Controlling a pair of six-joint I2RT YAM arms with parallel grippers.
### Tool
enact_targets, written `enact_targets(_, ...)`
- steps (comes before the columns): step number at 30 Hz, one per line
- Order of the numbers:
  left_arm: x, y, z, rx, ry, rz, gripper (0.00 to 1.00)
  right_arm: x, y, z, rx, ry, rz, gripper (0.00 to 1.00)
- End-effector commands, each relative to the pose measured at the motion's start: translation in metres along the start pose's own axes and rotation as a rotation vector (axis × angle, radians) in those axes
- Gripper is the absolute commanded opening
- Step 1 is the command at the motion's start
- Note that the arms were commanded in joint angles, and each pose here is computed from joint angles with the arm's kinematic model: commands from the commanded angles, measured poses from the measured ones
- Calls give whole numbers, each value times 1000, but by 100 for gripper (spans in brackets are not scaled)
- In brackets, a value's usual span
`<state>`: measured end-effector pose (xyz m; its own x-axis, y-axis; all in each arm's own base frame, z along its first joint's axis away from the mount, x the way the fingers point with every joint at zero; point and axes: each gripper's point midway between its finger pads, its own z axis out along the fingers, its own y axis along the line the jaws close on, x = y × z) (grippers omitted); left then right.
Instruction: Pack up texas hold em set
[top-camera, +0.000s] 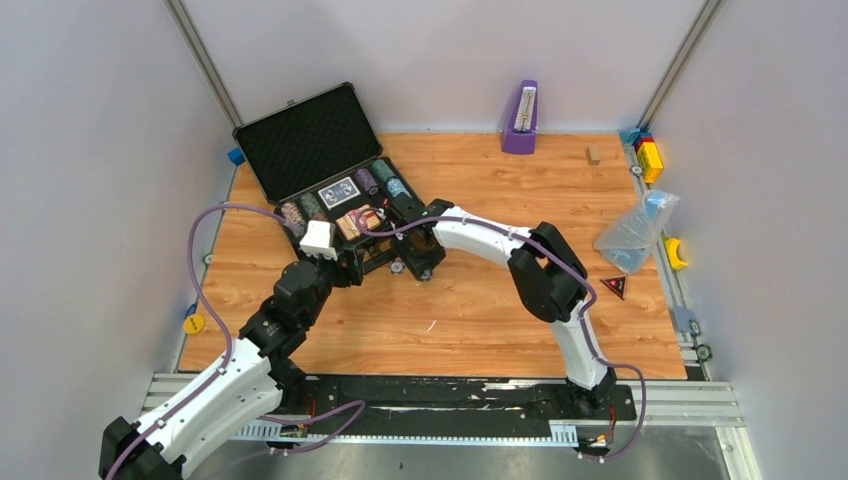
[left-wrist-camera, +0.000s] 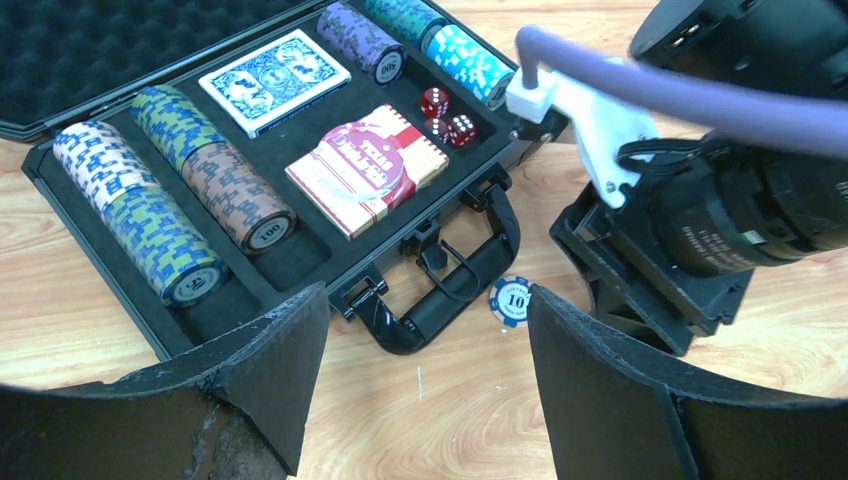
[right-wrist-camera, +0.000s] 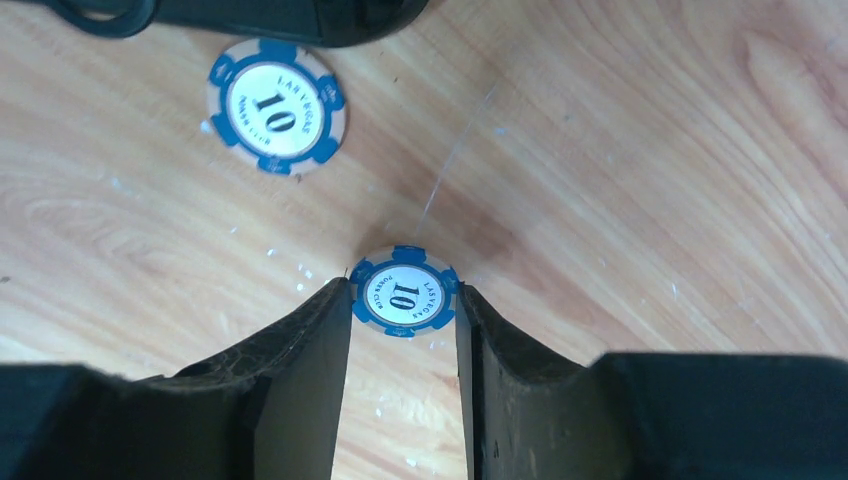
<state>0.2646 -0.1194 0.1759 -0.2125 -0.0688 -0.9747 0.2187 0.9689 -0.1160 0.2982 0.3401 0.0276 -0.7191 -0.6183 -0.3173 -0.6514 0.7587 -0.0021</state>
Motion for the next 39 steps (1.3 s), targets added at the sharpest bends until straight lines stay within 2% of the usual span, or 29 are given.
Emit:
enact_targets(1, -11, 0, 0, -5, -42, -17, 80, -28, 8, -60, -33, -125, 36, 0)
enact_targets(11, -10, 0, 1, -5, -43, -21, 80, -65, 6, -105, -47, -303, 80, 0)
enact_targets(16, -9, 4, 1, -28, -46, -30, 80, -112, 4, -122, -46, -452, 131, 0)
enact_targets(23, -7, 28, 0, -165, -53, -54, 78, -189, 2, -130, -47, -667, 174, 0)
enact_targets(30, -1, 50, -1, -260, -37, -107, 76, -224, 17, -123, -116, -739, 165, 0)
enact_targets(39, 19, 88, 2, -358, 22, -267, 76, -227, 65, -107, -271, -751, 145, 0)
